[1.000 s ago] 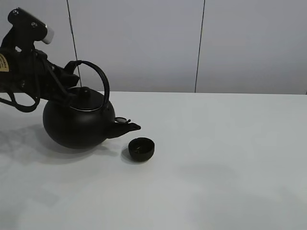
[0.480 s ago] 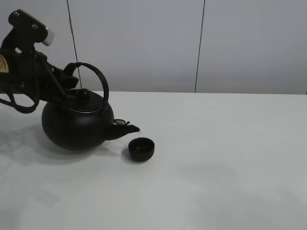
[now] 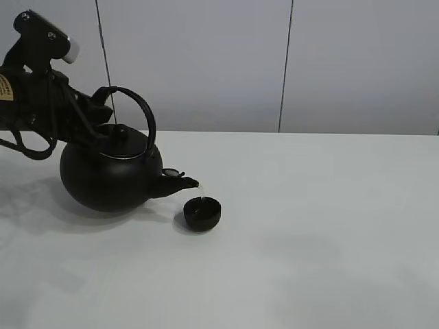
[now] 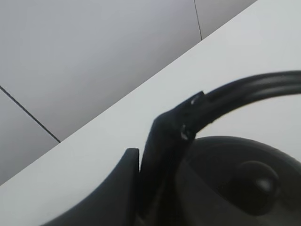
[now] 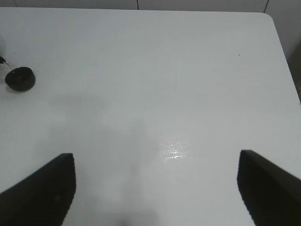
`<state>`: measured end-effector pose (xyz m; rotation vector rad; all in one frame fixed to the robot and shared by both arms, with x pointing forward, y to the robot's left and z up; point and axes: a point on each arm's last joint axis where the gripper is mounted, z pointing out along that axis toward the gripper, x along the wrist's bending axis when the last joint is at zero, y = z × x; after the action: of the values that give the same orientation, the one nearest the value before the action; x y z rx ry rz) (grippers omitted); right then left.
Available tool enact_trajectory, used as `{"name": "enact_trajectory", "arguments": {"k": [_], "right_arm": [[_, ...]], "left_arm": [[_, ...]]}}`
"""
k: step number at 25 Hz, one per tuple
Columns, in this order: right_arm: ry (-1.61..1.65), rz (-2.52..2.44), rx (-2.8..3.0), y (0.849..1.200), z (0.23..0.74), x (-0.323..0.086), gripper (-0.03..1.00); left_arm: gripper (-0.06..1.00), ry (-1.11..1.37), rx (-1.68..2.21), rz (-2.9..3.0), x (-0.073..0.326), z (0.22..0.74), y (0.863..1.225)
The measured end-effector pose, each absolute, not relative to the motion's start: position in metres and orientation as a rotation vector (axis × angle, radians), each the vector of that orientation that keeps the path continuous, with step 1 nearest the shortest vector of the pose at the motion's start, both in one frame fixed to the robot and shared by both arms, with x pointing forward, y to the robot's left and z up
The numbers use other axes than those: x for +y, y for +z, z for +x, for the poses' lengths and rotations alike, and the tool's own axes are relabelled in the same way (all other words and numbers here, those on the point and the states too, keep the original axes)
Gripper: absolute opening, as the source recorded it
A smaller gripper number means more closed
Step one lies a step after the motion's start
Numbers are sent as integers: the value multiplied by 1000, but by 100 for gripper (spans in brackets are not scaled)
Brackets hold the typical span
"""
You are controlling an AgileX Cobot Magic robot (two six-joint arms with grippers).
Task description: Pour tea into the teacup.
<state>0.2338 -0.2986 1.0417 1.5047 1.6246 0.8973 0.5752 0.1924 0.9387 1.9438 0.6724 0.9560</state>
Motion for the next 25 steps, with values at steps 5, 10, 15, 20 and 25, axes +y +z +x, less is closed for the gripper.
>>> {"name": "enact_trajectory", "arguments": {"k": [5, 10, 15, 20, 25], "right_arm": [[897, 1505, 1625, 1042, 234, -299, 64], [897, 1505, 1625, 1042, 234, -299, 64], [897, 1505, 1625, 1042, 234, -299, 64], [898, 1504, 1624, 1042, 234, -299, 64], [898, 1504, 1624, 1042, 234, -299, 64]], "left_arm": [[12, 957, 671, 1944, 192, 575, 939], [12, 956, 672, 1945, 192, 575, 939], [12, 959, 669, 1946, 192, 575, 939], [12, 941, 695, 1932, 192, 575, 939], [12, 875, 789, 1873, 192, 575, 939]]}}
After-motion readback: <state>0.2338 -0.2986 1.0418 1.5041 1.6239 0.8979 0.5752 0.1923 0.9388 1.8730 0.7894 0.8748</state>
